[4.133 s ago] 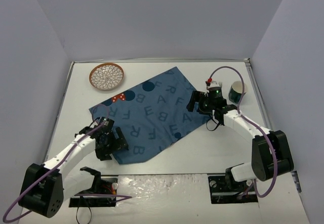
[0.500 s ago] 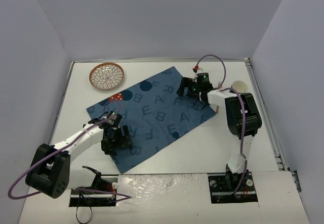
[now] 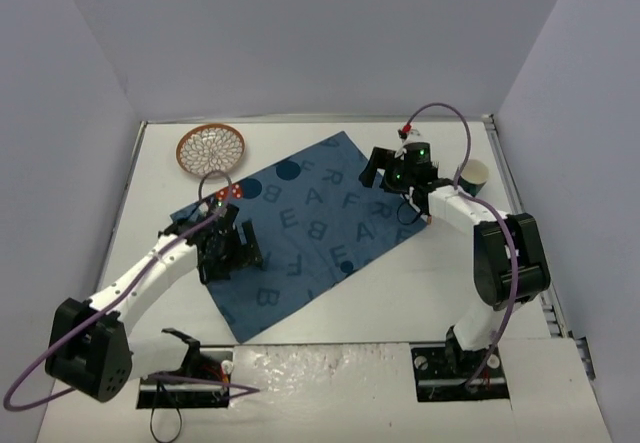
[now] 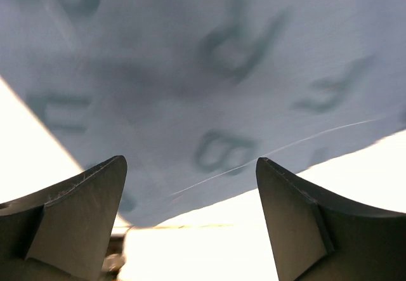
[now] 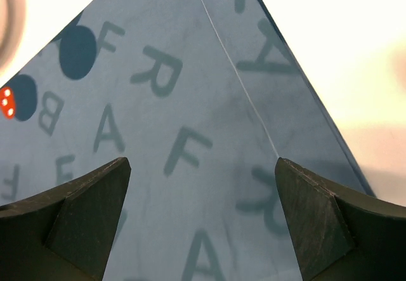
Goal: Set the dinner table for one person
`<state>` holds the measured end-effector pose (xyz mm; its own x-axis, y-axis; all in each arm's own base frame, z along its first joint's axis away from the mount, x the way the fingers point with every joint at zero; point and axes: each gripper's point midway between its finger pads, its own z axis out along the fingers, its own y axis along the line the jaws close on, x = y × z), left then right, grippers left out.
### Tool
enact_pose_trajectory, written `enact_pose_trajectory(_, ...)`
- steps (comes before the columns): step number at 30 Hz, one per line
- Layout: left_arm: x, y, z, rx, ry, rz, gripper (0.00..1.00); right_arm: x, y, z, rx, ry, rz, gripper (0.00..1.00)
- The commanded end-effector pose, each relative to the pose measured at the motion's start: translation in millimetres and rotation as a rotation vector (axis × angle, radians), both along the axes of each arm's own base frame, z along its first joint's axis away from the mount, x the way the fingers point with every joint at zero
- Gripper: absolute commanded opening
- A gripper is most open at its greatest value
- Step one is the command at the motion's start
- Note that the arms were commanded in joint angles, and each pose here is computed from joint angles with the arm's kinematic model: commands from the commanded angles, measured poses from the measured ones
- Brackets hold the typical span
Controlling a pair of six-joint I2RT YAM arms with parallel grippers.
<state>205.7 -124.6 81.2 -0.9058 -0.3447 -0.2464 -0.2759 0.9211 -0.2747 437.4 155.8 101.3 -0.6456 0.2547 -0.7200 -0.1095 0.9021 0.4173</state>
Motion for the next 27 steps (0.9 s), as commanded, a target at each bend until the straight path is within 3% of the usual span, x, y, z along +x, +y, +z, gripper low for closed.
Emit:
enact_pose_trajectory(1, 24, -12, 2, -0.017, -0.032, -0.024, 0.79, -25, -15, 5, 0.054, 0.016, -0.087, 0.95)
enact_pose_trajectory(7, 9, -13, -34, -0.025, 0.056, -0.019, 0.78, -54, -35, -18, 0.077, 0.076, -0.124, 0.95)
enact_pose_trajectory(19, -28, 3, -75, 0.003, 0.149, 0.029, 0.78, -67, -84, -76, 0.085, 0.178, -0.247, 0.95)
enact_pose_trajectory(24, -31, 10, -78, 0.032, 0.159, 0.034, 0.78, -65, -95, -63, 0.045, 0.142, -0.275, 0.94)
enact_pose_trajectory(27, -27, 11, -72, 0.033, 0.14, 0.043, 0.78, -58, -97, -31, 0.043, 0.074, -0.276, 0.94)
